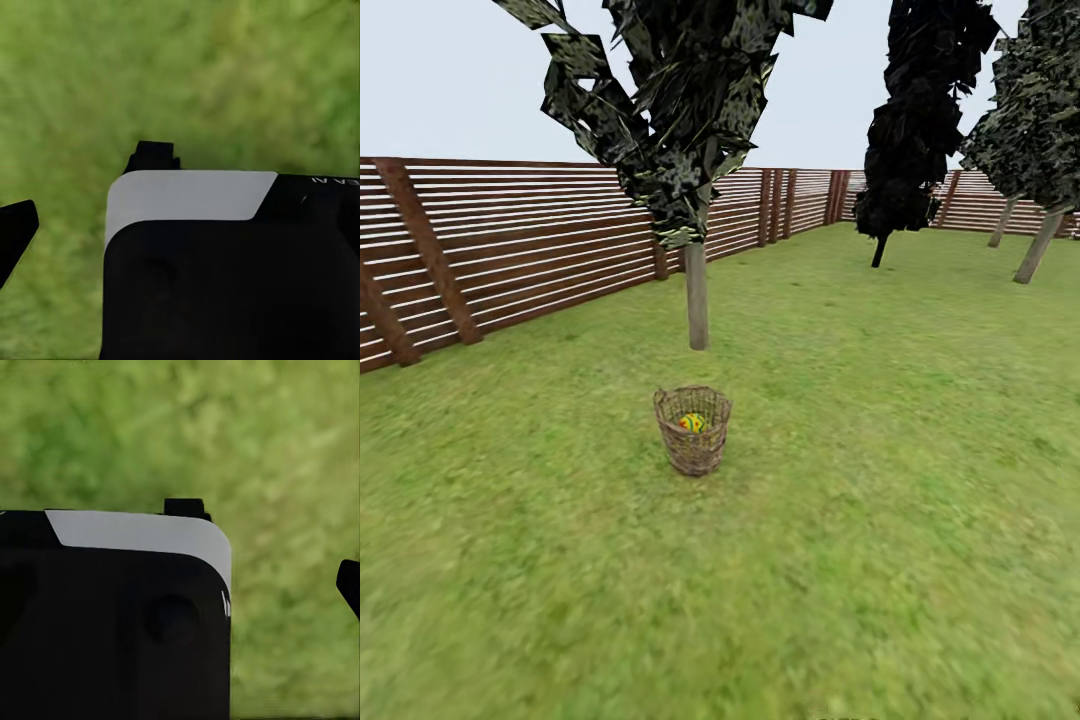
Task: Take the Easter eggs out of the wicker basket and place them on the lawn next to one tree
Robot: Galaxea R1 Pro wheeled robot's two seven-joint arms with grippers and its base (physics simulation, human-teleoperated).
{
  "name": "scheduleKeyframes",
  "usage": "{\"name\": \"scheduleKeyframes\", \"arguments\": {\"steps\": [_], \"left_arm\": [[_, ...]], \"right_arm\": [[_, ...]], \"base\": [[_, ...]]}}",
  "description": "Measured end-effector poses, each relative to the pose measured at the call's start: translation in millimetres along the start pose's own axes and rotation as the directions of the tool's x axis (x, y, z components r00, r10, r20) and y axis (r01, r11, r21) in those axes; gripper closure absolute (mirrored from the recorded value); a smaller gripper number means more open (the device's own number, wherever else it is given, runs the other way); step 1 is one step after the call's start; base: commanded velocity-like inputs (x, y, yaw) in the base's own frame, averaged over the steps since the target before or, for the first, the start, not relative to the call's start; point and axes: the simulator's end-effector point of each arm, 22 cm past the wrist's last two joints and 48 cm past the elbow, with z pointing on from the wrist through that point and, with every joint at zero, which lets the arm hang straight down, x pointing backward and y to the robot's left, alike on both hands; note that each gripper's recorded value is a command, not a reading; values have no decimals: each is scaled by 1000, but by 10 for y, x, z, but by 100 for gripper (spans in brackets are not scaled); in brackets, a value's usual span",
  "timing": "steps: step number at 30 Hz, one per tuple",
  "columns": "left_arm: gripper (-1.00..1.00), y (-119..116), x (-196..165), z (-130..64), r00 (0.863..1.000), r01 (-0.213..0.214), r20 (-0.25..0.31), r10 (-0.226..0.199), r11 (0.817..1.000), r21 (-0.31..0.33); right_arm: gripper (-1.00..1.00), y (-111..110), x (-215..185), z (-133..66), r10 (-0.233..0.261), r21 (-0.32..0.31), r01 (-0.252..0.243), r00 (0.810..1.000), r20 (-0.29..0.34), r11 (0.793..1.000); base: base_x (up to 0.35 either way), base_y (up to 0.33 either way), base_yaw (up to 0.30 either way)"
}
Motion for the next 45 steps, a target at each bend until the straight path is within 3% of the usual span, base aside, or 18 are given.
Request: {"name": "scheduleKeyframes", "arguments": {"steps": [17, 30, 45], "left_arm": [[-100, 0, 0, 0, 1000, 0, 0, 0, 1000, 0], [-100, 5, 2, 1, 1000, 0, 0, 0, 1000, -1], [-100, 18, 88, 32, 1000, 0, -23, 0, 1000, -3]], "right_arm": [[-100, 10, 11, -1, 0, -1, 0, 1000, -2, 1000], [-100, -1, 12, -1, 1, 0, -1, 1000, -3, 1000], [-100, -5, 111, 3, 7, 3, -7, 1000, -30, 1000]], "base": [[85, 277, -30], [94, 277, -243], [95, 277, -8]]}}
